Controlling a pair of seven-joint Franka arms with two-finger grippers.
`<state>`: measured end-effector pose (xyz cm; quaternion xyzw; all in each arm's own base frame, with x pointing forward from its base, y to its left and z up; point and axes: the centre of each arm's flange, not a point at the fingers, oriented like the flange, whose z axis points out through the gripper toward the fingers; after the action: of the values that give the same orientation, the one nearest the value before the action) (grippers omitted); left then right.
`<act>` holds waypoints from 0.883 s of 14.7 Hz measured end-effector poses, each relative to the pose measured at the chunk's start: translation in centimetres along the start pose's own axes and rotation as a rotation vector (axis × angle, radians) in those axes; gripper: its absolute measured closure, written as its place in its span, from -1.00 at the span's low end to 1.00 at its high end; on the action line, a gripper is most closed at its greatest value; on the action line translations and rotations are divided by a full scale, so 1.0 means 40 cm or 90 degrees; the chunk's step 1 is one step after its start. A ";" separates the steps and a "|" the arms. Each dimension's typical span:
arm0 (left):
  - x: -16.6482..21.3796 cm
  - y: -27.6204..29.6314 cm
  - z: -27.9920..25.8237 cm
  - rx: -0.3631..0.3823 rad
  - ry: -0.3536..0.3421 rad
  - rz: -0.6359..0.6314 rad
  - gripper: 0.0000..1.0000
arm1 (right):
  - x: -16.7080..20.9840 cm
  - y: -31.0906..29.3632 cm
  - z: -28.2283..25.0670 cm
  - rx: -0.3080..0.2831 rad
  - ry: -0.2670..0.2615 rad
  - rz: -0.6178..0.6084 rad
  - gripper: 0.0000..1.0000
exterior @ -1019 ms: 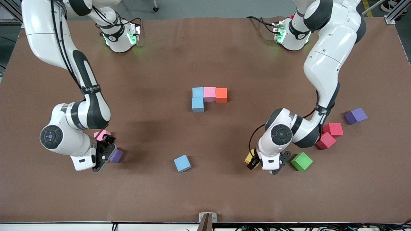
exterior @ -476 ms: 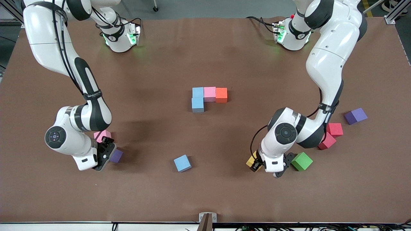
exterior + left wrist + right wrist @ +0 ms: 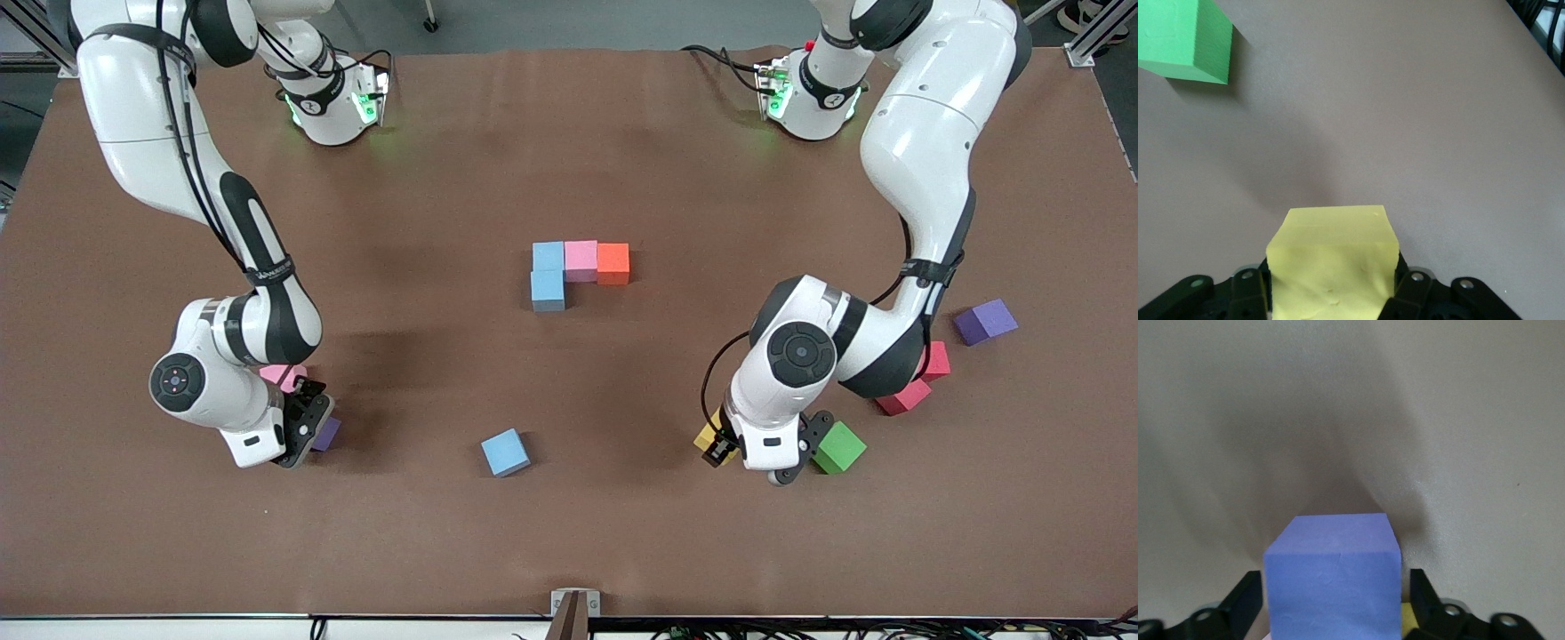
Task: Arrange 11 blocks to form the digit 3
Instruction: 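Grasp the purple cube with the right gripper while the left gripper grasps yellow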
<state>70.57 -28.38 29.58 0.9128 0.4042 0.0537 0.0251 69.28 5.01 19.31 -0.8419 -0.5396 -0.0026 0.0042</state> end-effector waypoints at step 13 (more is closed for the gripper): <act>0.011 -0.012 -0.084 0.024 0.013 0.010 -0.22 | 0.224 -0.158 -0.090 0.052 -0.029 0.107 -0.21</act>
<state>70.10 -27.71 32.89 0.9158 0.3979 0.0553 0.0034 67.30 15.76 23.02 -0.8833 -0.4663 0.0390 0.0266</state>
